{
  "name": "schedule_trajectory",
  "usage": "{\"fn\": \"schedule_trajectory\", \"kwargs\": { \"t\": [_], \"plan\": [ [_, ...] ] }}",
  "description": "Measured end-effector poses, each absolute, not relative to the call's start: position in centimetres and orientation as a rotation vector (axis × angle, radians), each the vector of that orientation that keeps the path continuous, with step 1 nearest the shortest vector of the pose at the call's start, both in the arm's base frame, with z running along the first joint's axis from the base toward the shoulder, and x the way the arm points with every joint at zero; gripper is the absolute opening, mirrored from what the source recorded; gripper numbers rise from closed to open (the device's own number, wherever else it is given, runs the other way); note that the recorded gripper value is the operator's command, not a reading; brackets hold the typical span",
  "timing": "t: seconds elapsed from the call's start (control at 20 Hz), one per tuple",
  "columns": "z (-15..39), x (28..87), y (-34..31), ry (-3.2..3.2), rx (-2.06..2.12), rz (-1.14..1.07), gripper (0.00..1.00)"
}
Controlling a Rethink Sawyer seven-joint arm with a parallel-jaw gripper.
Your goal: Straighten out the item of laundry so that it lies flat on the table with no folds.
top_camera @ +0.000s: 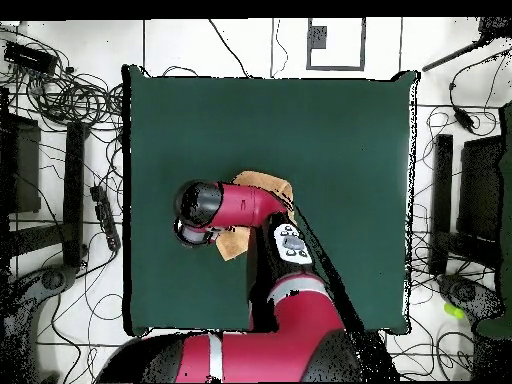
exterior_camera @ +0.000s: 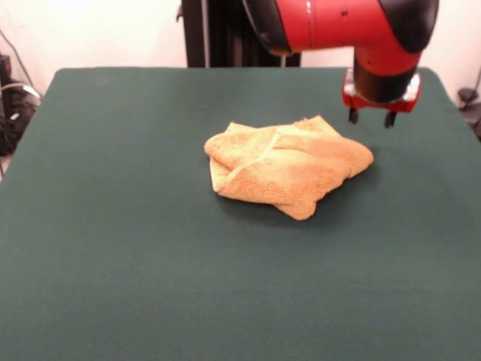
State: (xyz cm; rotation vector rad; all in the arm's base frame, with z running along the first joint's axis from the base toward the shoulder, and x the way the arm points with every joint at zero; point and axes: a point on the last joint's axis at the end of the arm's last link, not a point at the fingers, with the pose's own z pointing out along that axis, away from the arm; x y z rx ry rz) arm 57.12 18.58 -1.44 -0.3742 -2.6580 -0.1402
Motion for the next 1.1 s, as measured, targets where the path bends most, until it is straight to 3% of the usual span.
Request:
{"fn": "schedule_trajectory", "kwargs": {
  "t": [0.5,1.1],
  "plan": [
    [3.8,61.0,19.1,-2.761,-0.383,-0.164,1.00],
    [-1.8,63.6,20.6,-2.813,-0.385,-0.181,1.00]
  ]
}}
